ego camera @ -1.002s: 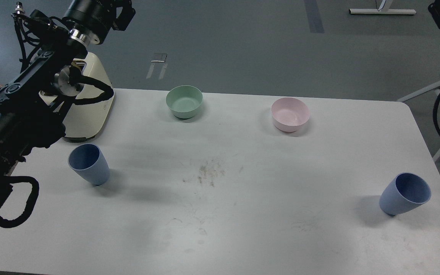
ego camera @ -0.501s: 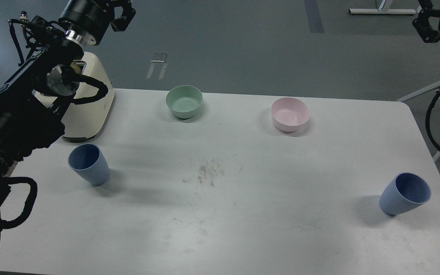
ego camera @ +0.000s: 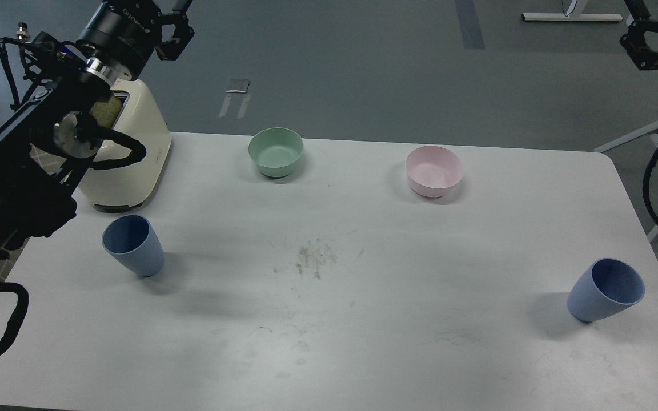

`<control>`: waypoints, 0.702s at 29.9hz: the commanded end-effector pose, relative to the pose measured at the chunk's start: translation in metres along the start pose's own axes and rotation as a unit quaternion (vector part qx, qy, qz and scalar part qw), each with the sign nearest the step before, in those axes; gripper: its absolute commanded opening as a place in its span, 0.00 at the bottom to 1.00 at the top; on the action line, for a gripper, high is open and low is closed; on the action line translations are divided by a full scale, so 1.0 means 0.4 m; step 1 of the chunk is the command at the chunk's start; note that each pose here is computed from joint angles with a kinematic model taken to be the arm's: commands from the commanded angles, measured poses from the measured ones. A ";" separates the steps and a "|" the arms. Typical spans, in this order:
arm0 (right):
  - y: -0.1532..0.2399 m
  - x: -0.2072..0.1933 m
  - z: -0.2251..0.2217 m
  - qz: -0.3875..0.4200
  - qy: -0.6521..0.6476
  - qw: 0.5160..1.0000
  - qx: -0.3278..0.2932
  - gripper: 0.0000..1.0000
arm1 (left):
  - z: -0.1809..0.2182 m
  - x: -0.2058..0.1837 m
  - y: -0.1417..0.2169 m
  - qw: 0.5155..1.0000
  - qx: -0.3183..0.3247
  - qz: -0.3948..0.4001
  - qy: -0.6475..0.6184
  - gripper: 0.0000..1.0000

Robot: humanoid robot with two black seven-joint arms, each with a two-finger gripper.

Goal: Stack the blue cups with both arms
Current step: 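Raise the left arm and move it toward the nearby blue cup, then grasp the blue cup nearest the left gripper from its side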

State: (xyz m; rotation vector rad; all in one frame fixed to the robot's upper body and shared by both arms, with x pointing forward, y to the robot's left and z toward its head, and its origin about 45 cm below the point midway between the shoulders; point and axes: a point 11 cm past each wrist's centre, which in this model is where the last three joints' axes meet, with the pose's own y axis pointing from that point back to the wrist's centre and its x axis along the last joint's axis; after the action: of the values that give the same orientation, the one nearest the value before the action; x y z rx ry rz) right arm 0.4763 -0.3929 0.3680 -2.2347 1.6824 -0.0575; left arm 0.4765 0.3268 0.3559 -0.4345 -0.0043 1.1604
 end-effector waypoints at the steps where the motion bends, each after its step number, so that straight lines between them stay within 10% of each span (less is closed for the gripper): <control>1: 0.009 0.007 0.007 0.004 -0.001 1.000 0.000 1.00 | 0.037 -0.001 0.063 0.998 -0.004 -0.029 -0.050 0.98; 15: 0.041 0.042 0.013 0.026 -0.011 1.000 0.006 1.00 | 0.151 0.129 0.310 0.971 0.114 -0.025 -0.208 0.97; 21: 0.048 0.052 0.006 0.032 -0.015 0.999 0.013 1.00 | 0.143 0.086 0.350 0.872 0.209 -0.142 -0.420 0.85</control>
State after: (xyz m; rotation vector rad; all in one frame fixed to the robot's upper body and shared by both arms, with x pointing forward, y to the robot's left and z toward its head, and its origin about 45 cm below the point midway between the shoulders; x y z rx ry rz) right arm 0.4660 -0.4153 0.3566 -2.1552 1.7262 -0.0308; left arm 0.3624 0.4260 0.3576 0.2872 -0.4262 1.0429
